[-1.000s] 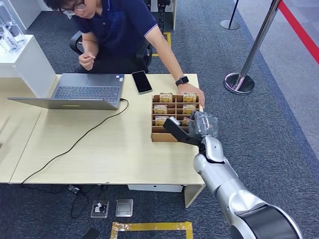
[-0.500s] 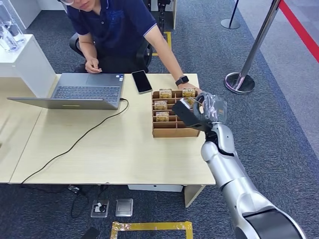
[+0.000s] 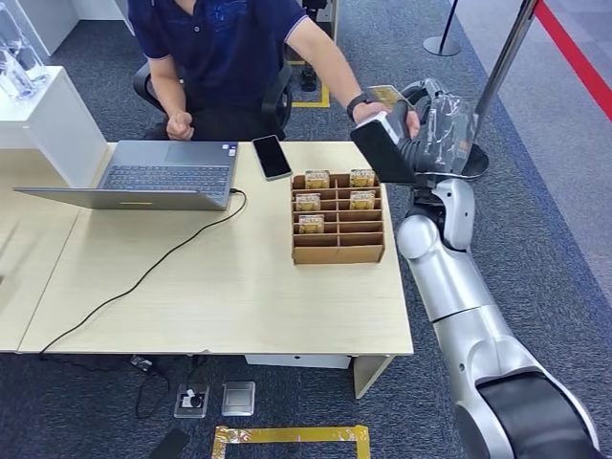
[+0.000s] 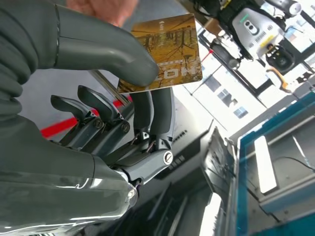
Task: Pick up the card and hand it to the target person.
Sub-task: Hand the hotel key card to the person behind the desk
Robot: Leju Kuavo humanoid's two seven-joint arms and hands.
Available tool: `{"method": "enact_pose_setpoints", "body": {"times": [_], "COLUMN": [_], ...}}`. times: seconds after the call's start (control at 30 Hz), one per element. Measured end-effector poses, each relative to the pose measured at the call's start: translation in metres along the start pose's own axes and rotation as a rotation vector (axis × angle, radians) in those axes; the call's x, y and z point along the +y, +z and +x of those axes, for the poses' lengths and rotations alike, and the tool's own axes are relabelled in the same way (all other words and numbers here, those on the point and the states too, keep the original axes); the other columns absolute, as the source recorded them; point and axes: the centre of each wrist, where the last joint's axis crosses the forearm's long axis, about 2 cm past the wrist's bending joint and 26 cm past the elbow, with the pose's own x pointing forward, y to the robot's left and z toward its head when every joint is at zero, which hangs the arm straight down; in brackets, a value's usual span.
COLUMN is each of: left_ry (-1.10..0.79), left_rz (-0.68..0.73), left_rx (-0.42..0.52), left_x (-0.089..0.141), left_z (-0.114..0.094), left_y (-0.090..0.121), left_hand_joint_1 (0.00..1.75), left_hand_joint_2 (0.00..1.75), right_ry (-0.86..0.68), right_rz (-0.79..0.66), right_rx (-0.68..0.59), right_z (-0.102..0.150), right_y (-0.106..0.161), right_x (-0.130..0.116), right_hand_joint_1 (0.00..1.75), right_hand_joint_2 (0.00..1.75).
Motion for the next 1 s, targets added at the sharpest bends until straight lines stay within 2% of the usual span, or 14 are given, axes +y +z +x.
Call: {"method": "enact_pose_setpoints", "body": {"times": [0.17, 0.33, 0.67, 0.7, 0.83, 1.0], "left_ry": [-0.01, -0.008, -0.01, -0.011, -0.013, -0.009], "left_rz": [0.002, 0.002, -0.002, -0.002, -0.004, -0.006], "left_rx": [-0.012, -0.012, 0.017, 0.018, 0.018, 0.018], "left_x": [0.002, 0.002, -0.001, -0.001, -0.002, -0.002], "left_z": [0.007, 0.008, 0.001, 0.0, 0.0, 0.0], "left_y": [-0.001, -0.001, 0.0, 0.0, 0.001, 0.001], "left_hand_joint_1": [0.0, 0.0, 0.0, 0.0, 0.0, 0.0], "left_hand_joint_2": [0.0, 0.0, 0.0, 0.0, 0.0, 0.0], "right_ry": [0.076, 0.086, 0.073, 0.072, 0.069, 0.031], "right_rz": [0.076, 0.138, 0.151, 0.15, 0.145, 0.134], "right_rx": [-0.029, 0.042, 0.078, 0.078, 0.093, 0.128], "right_z": [-0.005, -0.013, -0.012, -0.012, -0.012, -0.012], "right_y": [0.006, 0.021, 0.031, 0.031, 0.032, 0.034], "right_x": [0.018, 0.03, 0.037, 0.037, 0.037, 0.038], "right_hand_joint_1": [1.75, 1.75, 1.75, 1.7, 0.0, 0.0], "right_hand_joint_2": [1.75, 1.75, 1.75, 1.75, 1.75, 1.75]}}
